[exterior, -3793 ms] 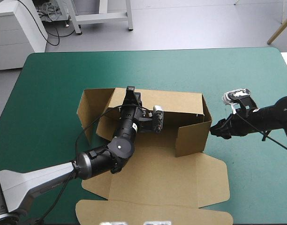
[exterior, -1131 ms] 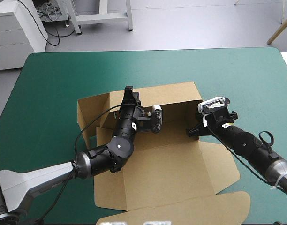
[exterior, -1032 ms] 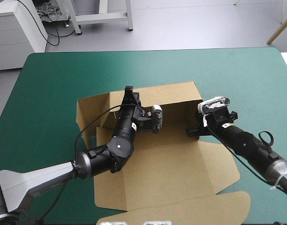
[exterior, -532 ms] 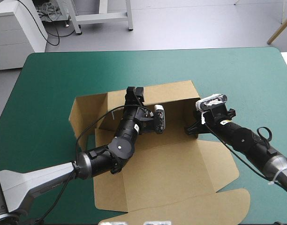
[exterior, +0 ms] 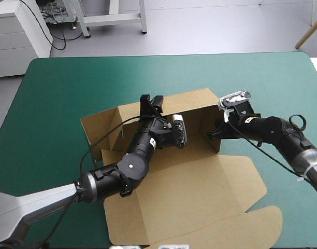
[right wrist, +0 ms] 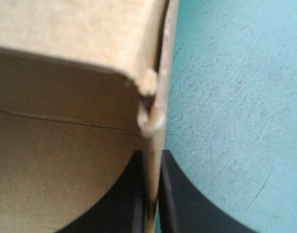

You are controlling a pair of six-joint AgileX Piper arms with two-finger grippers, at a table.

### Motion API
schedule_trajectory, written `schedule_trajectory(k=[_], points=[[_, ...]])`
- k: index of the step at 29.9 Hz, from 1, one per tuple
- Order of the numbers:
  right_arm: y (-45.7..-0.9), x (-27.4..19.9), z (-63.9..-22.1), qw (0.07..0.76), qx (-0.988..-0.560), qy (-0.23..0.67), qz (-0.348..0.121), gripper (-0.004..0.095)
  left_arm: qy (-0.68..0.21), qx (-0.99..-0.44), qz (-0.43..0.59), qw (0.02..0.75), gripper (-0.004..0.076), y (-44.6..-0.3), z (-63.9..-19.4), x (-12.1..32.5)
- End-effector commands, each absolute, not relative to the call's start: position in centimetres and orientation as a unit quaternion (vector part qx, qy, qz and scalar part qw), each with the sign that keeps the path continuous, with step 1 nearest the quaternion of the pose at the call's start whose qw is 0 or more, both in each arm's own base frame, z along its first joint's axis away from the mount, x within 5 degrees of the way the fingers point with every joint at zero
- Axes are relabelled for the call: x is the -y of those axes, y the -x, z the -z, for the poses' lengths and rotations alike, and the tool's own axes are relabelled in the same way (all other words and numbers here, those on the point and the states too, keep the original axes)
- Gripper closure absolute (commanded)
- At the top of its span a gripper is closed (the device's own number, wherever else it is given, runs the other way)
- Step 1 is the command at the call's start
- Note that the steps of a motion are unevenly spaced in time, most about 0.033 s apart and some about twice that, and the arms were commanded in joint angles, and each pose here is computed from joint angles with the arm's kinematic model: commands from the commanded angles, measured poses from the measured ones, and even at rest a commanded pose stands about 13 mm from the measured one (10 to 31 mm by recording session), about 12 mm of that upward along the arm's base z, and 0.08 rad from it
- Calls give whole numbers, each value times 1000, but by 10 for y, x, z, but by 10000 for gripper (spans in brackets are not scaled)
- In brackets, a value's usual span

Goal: Fold the box

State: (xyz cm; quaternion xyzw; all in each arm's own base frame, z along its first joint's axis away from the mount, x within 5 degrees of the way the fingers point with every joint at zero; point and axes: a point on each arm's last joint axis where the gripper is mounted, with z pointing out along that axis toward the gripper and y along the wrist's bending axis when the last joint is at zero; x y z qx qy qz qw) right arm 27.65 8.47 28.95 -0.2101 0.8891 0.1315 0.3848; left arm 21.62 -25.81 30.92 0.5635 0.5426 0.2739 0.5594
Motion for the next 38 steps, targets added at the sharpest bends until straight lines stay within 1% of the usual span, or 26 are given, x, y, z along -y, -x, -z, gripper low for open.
schedule_trajectory(k=[1, 6, 9, 12, 15, 18, 23, 26, 28, 30, 33, 38], points=[[-284, -82, -314, 403, -883, 205, -125, 927, -524, -499, -293, 625, 360, -205, -357, 255], [-299, -83, -332, 380, -897, 195, -117, 927, -508, -485, -274, 657, 360, -190, -381, 258], [-306, -84, -344, 372, -901, 187, -123, 927, -498, -479, -263, 674, 360, -182, -394, 257], [-311, -87, -354, 359, -906, 181, -132, 927, -483, -478, -260, 686, 360, -176, -406, 252], [-321, -88, -360, 339, -915, 182, -123, 927, -460, -485, -260, 697, 368, -172, -415, 244], [-333, -87, -361, 310, -928, 177, -109, 927, -423, -499, -250, 713, 425, -168, -428, 231], [-358, -90, -355, 270, -943, 171, -96, 927, -379, -503, -227, 743, 584, -158, -454, 207], [-374, -92, -350, 239, -952, 161, -99, 927, -353, -507, -230, 752, 659, -156, -465, 192], [-387, -92, -343, 215, -959, 153, -101, 927, -326, -523, -241, 750, 701, -160, -469, 178], [-399, -91, -336, 208, -963, 139, -104, 927, -297, -553, -244, 739, 728, -168, -471, 163], [-417, -90, -325, 203, -964, 121, -120, 927, -247, -609, -234, 716, 728, -185, -472, 137], [-434, -90, -302, 184, -971, 106, -113, 927, -161, -703, -214, 659, 727, -216, -461, 87]])
